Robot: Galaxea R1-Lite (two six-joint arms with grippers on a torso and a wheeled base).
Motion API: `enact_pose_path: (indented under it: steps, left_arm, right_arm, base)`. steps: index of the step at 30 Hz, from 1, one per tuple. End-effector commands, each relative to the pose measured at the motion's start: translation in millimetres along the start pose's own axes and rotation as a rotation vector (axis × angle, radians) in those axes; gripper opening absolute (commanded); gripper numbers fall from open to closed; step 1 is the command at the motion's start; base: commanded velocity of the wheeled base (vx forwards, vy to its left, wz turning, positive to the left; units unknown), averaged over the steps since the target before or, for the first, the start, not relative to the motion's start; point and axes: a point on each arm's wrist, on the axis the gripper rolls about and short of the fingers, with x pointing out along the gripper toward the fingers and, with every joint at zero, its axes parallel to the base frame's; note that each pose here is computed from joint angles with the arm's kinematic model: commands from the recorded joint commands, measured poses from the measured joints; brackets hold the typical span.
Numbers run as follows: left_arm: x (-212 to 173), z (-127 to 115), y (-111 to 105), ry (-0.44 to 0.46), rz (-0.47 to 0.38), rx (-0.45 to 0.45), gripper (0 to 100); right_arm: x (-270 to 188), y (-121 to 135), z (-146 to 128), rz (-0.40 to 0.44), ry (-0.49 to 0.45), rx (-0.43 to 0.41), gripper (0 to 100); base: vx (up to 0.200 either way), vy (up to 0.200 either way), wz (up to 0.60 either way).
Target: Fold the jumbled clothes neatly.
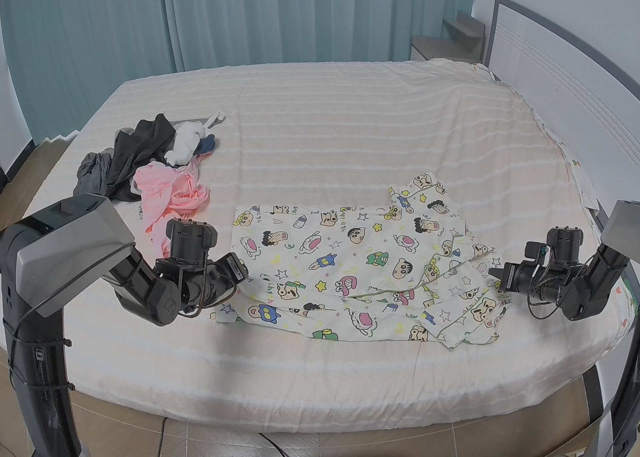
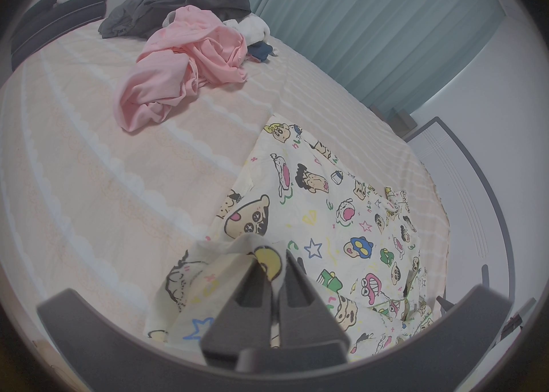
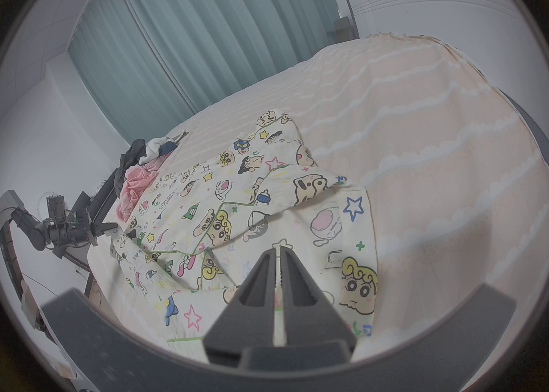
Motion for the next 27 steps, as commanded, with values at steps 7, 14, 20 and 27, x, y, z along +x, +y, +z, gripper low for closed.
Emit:
enact_pose_path:
  steps: [7, 14, 20, 27]
  left_arm:
    - [2.3, 7.6, -5.7, -0.031, -0.017, -0.010, 0]
    - [9.4, 1.7, -1.2, -0.039, 0.024, -0.011, 0]
    - [10.8, -1.0, -0.5, -0.033, 0.028, -0.009, 0]
    - [10.7, -2.4, -1.7, -0.031, 0.026, -0.006, 0]
  right_arm:
    - [-5.7, -0.1, -2.4, -0.004, 0.025, 0.014, 0]
    - [-28.7, 3.7, -1.4, 0.001, 0.105, 0.056, 0]
    - [-44.8, 8.5, -5.7, 0.039, 0.133, 0.072, 100]
    - [-45.8, 10.3, -16.3, 0.040, 0.173, 0.085, 100]
  base:
    - [0.000, 0.000, 0.00]
    - [0.000, 0.000, 0.00]
    - [0.000, 0.000, 0.00]
    - [0.000, 0.000, 0.00]
